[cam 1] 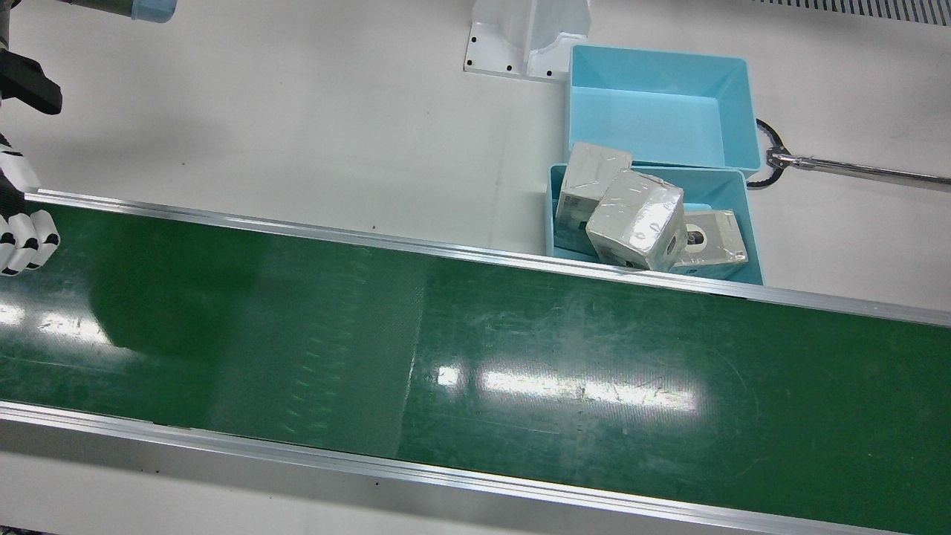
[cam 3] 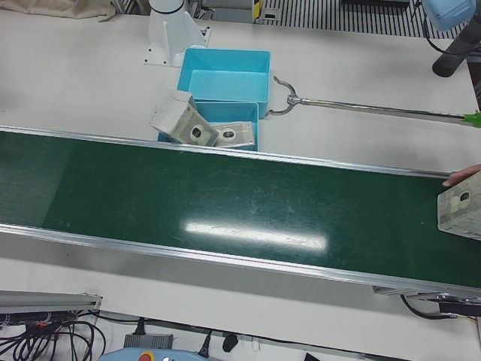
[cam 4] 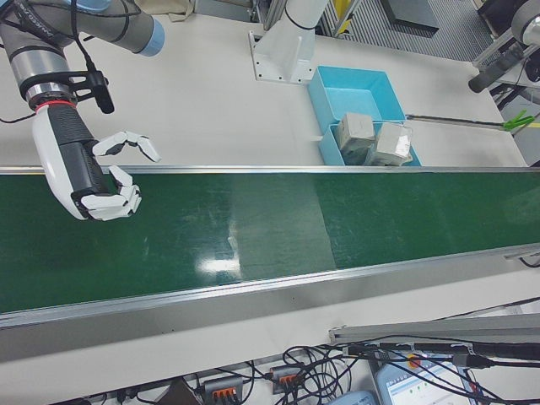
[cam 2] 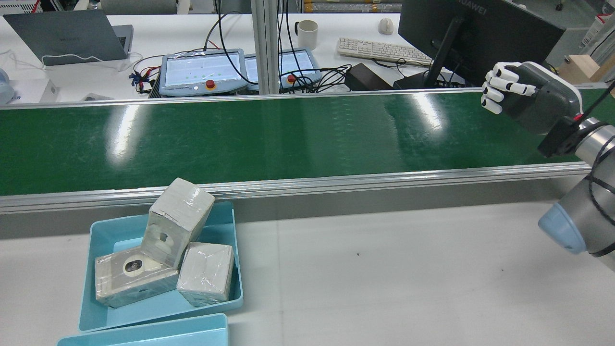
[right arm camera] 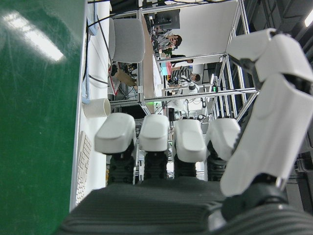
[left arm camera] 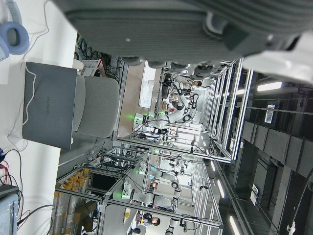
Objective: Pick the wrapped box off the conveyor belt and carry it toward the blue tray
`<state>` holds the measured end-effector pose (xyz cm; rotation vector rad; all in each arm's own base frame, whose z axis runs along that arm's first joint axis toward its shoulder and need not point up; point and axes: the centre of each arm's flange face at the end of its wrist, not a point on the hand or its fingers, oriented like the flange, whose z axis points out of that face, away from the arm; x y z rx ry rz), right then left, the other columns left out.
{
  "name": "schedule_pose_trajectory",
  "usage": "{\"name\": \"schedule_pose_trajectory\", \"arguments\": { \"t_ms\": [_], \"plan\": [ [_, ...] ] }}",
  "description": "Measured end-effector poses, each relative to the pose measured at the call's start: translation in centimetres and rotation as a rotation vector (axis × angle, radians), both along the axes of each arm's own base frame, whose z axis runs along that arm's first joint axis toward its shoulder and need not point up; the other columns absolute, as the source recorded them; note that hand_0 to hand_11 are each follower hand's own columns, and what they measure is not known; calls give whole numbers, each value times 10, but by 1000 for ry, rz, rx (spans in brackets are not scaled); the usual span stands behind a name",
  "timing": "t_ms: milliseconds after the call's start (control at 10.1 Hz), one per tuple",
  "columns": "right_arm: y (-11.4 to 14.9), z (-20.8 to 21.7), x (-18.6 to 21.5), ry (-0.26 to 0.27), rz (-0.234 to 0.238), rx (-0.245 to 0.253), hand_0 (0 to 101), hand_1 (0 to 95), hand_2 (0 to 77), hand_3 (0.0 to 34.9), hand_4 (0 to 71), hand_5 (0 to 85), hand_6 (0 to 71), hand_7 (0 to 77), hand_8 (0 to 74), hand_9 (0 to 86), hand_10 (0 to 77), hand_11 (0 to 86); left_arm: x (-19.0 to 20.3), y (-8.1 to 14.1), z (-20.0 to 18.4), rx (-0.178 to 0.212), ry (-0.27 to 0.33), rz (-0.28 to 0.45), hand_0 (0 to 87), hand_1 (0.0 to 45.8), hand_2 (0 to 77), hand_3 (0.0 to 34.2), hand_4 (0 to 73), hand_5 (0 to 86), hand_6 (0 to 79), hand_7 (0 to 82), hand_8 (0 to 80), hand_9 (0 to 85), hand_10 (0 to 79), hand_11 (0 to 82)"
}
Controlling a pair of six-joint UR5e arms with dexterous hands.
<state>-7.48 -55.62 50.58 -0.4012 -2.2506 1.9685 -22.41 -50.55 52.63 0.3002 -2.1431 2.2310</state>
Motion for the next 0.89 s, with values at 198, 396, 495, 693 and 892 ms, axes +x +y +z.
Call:
{"name": "schedule_pose_trajectory", "arguments": {
  "t_ms": [198, 396, 495, 693, 892],
  "plan": [
    [-6, -5, 11, -7, 21, 9, 444, 22, 447, 0, 693, 704, 627, 704, 698, 698, 704, 704, 0, 0, 0, 0, 0, 0, 0, 0, 5, 0, 0, 11, 0, 5, 5, 0, 5, 0],
    [-10, -25, 17, -32, 23, 41, 451, 16, 360, 0, 693, 704, 616, 698, 698, 698, 704, 704, 0, 0, 0, 0, 0, 0, 0, 0, 11, 0, 0, 11, 0, 5, 5, 0, 5, 5],
    [-7, -34, 20, -43, 15, 53, 451, 16, 360, 0, 693, 704, 616, 698, 698, 698, 698, 704, 0, 0, 0, 0, 0, 0, 0, 0, 11, 0, 0, 11, 0, 5, 5, 0, 5, 0],
    [-4, -42, 23, -55, 7, 61, 461, 16, 322, 0, 693, 704, 627, 693, 693, 698, 704, 704, 0, 0, 0, 0, 0, 0, 0, 0, 11, 0, 0, 11, 0, 5, 5, 0, 0, 0],
    [-2, -43, 28, -55, 11, 42, 465, 22, 295, 0, 693, 704, 627, 698, 698, 698, 704, 704, 0, 0, 0, 0, 0, 0, 0, 0, 11, 0, 0, 11, 0, 5, 5, 0, 5, 0]
  ]
}}
